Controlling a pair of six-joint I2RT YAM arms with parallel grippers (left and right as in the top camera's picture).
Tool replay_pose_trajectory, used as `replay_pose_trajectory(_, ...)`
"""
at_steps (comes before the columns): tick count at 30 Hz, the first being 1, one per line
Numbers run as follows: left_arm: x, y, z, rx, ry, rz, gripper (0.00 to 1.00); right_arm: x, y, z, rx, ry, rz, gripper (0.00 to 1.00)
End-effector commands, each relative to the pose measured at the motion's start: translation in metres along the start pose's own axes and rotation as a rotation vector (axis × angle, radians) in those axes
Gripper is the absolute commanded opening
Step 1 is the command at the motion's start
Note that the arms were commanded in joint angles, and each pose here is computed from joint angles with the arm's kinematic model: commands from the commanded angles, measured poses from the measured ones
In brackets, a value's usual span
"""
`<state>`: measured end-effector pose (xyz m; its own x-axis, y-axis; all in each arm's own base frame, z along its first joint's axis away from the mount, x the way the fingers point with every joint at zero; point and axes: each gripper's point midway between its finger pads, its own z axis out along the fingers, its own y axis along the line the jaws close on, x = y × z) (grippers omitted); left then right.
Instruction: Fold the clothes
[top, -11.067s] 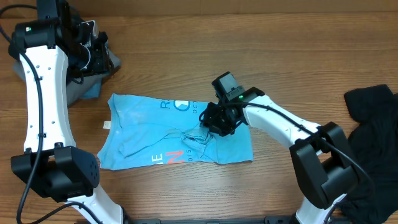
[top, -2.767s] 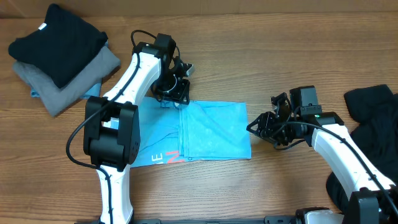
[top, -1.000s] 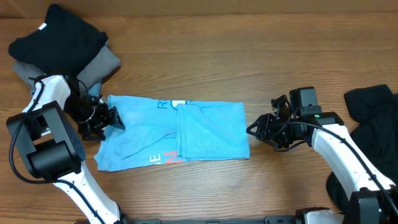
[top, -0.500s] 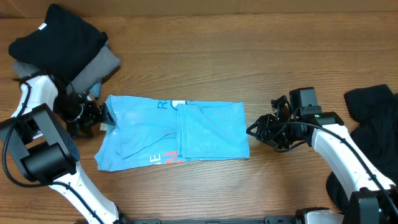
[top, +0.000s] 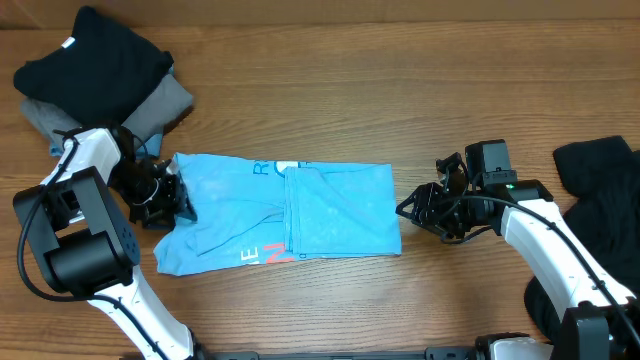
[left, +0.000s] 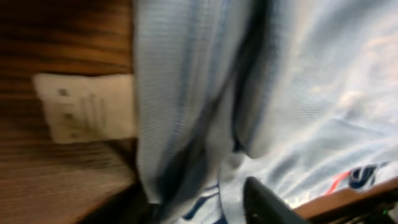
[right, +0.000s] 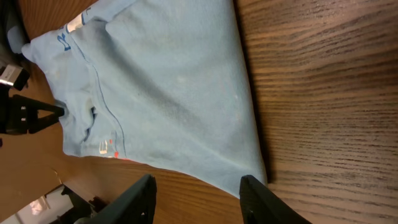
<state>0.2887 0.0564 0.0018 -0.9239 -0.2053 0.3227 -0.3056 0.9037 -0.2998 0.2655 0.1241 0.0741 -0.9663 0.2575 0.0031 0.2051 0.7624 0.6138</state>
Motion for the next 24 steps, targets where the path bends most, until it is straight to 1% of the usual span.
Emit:
replay_pose_trajectory(1,-0.002,0.009,0.022,-0.028,0.029,-0.023,0.35,-0.006,0.007,-0.006,-0.011,-0.030,-0.020,0.47)
replay_pose_trajectory(5,-0.010,0.006,0.022,-0.010,-0.002,-0.027,0.27,-0.006,0.007,-0.006,-0.010,-0.029,-0.020,0.47)
replay_pose_trajectory(7,-0.012,0.003,0.022,0.009,-0.012,-0.024,0.27,-0.006,0.006,-0.006,-0.010,-0.027,-0.018,0.47)
replay_pose_trajectory(8,-0.012,0.002,0.022,0.016,-0.014,-0.024,0.29,-0.005,0.006,-0.006,-0.009,-0.027,-0.018,0.47)
replay_pose_trajectory(9,-0.012,0.001,0.022,0.020,-0.014,-0.024,0.33,-0.005,0.006,-0.006,-0.009,-0.027,-0.018,0.47)
replay_pose_trajectory(11,-0.012,0.001,0.022,0.020,-0.013,-0.025,0.50,-0.005,0.006,-0.006,-0.008,-0.025,-0.016,0.46)
replay_pose_trajectory(12,-0.012,0.000,0.022,0.029,-0.014,-0.025,0.63,-0.004,0.006,-0.006,-0.008,-0.023,-0.015,0.47)
replay_pose_trajectory(13,-0.013,-0.002,0.022,0.038,-0.016,-0.025,0.69,-0.004,0.006,-0.006,-0.007,-0.021,-0.014,0.47)
replay_pose_trajectory(15,-0.015,-0.005,0.022,0.055,-0.026,-0.021,0.73,-0.004,0.005,-0.006,-0.006,-0.019,-0.012,0.47)
replay_pose_trajectory(17,-0.016,-0.004,0.022,0.054,-0.032,-0.020,0.75,-0.003,0.005,-0.006,-0.006,-0.018,-0.011,0.47)
replay_pose_trajectory(18,-0.017,-0.004,0.022,0.051,-0.036,-0.018,0.74,-0.003,0.005,-0.006,-0.005,-0.017,-0.010,0.47)
replay_pose_trajectory(20,-0.021,-0.003,0.021,0.047,-0.052,-0.013,0.67,-0.003,0.005,-0.006,-0.005,-0.016,-0.010,0.46)
replay_pose_trajectory(24,-0.032,-0.004,0.023,0.040,-0.094,0.009,0.63,-0.003,0.005,-0.006,-0.005,-0.016,-0.009,0.47)
